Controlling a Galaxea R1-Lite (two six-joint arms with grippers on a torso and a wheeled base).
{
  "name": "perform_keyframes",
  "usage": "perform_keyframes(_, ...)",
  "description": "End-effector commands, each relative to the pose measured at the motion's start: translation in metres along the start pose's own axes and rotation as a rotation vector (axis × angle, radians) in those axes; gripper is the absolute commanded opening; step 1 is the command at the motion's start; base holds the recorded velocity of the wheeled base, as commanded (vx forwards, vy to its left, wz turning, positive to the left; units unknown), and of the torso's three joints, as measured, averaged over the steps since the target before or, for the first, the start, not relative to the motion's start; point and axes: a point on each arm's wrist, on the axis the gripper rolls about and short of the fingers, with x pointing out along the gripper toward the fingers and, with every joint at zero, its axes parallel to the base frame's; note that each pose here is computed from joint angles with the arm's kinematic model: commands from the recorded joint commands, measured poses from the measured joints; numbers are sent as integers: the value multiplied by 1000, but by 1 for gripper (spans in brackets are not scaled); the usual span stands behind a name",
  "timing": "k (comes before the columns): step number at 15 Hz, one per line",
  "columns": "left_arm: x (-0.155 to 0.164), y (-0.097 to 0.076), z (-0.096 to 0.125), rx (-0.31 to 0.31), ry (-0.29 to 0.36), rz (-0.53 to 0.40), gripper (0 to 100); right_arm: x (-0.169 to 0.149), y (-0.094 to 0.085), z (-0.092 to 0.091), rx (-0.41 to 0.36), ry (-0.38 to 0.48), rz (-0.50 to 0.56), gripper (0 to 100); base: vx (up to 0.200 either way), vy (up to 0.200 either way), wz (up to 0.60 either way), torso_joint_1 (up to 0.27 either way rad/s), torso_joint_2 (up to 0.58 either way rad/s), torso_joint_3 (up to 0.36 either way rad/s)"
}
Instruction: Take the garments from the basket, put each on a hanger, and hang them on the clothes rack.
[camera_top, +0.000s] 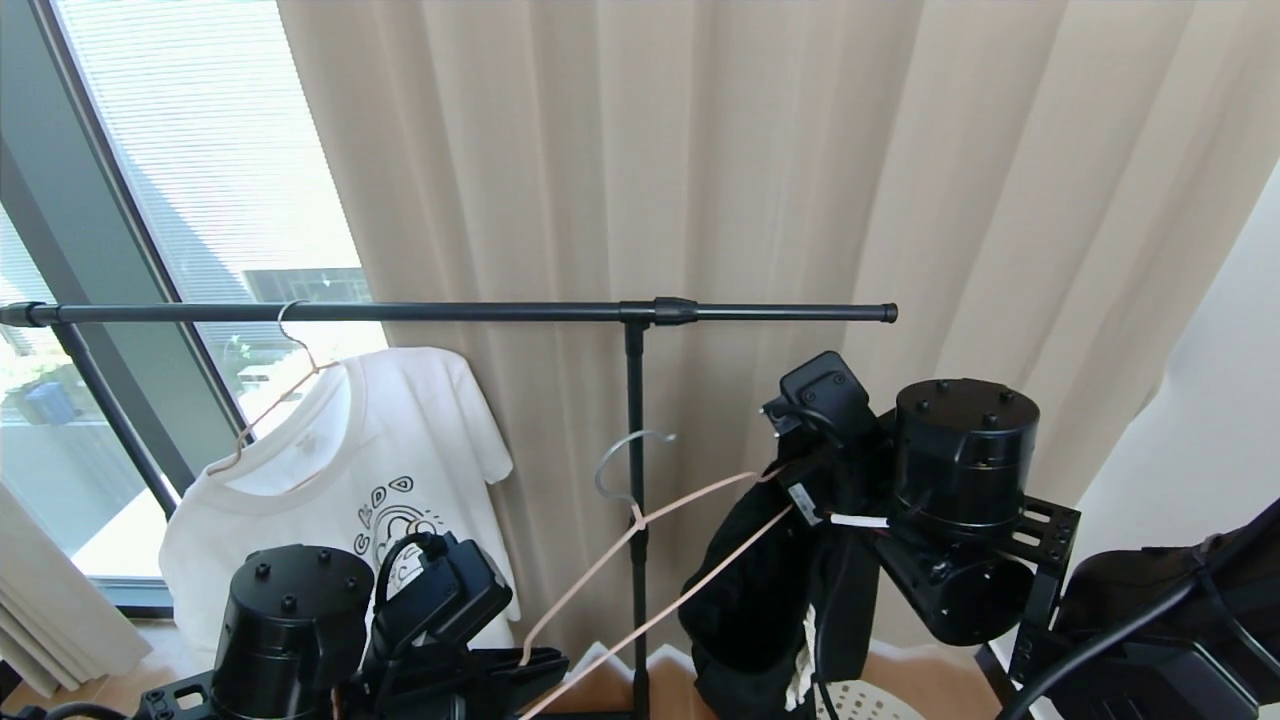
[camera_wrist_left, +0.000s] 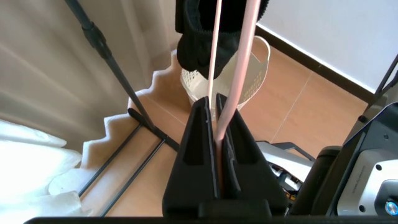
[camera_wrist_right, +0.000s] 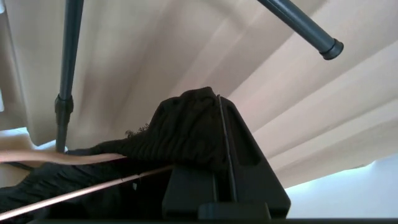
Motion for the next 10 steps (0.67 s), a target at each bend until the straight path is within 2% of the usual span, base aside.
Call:
perform_keyframes(1, 2, 0, -2, -3, 11, -2, 0, -5, 4, 1, -5, -9, 18, 0, 0, 0, 0, 0, 0, 0)
perform_keyframes(4, 2, 0, -2, -3, 11, -3, 0, -11, 9, 3, -10, -11, 11, 0, 0, 0, 0, 0, 0, 0)
perform_keyframes(10, 2, 0, -2, -4, 11, -2, 0, -37, 30, 18, 27, -57, 24, 0, 0, 0, 0, 0, 0, 0)
